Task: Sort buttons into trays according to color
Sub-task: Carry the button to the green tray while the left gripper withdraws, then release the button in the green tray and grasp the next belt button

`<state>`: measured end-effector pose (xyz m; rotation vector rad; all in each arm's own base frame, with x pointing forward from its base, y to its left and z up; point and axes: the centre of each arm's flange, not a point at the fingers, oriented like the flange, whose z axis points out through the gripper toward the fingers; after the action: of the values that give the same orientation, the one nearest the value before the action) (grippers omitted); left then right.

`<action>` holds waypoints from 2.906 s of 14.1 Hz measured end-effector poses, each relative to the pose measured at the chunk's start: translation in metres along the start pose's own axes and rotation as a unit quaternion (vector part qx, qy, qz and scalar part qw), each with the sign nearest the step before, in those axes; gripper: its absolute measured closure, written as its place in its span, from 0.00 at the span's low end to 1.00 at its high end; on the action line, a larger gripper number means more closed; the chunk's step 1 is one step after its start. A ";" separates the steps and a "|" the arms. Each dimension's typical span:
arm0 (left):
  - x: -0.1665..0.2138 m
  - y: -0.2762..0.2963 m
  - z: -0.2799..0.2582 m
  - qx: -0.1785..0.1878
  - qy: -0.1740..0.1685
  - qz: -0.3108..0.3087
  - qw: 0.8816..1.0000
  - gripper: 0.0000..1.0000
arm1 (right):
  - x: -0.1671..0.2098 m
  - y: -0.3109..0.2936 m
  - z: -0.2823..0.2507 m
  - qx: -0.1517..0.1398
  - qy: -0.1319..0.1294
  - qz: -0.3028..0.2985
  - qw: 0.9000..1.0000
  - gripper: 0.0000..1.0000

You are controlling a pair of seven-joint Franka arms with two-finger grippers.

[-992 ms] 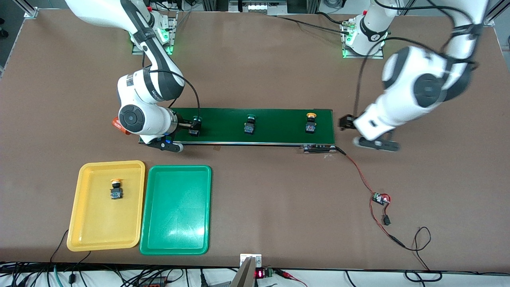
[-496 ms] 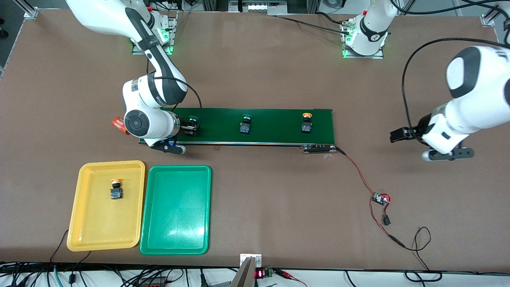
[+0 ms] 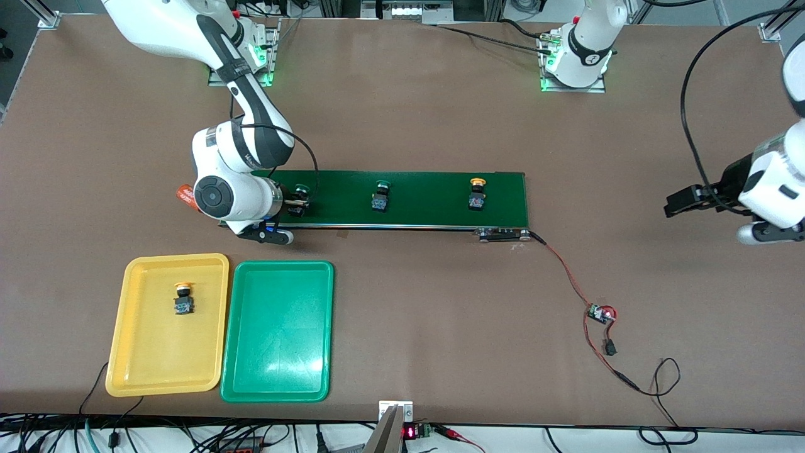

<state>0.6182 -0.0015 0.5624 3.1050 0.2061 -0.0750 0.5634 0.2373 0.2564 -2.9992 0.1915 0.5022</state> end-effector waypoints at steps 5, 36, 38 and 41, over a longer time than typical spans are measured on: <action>-0.009 -0.014 -0.024 0.005 -0.008 0.011 1.000 0.00 | 0.038 0.008 -0.104 -0.013 0.102 -0.088 0.991 0.58; -0.045 -0.023 -0.052 0.007 0.006 0.029 1.000 0.00 | 0.161 0.034 -0.089 -0.038 0.228 -0.132 0.964 0.00; -0.043 -0.022 -0.053 0.007 0.014 0.030 0.999 0.00 | 0.137 0.022 -0.123 -0.032 0.214 -0.105 0.971 0.00; -0.042 -0.022 -0.054 0.006 0.020 0.030 0.999 0.00 | 0.100 -0.020 -0.131 -0.023 0.181 -0.067 0.981 0.00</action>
<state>0.5760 0.0168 0.6183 3.1240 0.1145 -0.0114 0.7021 0.2313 0.3483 -3.0944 0.0025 -0.0564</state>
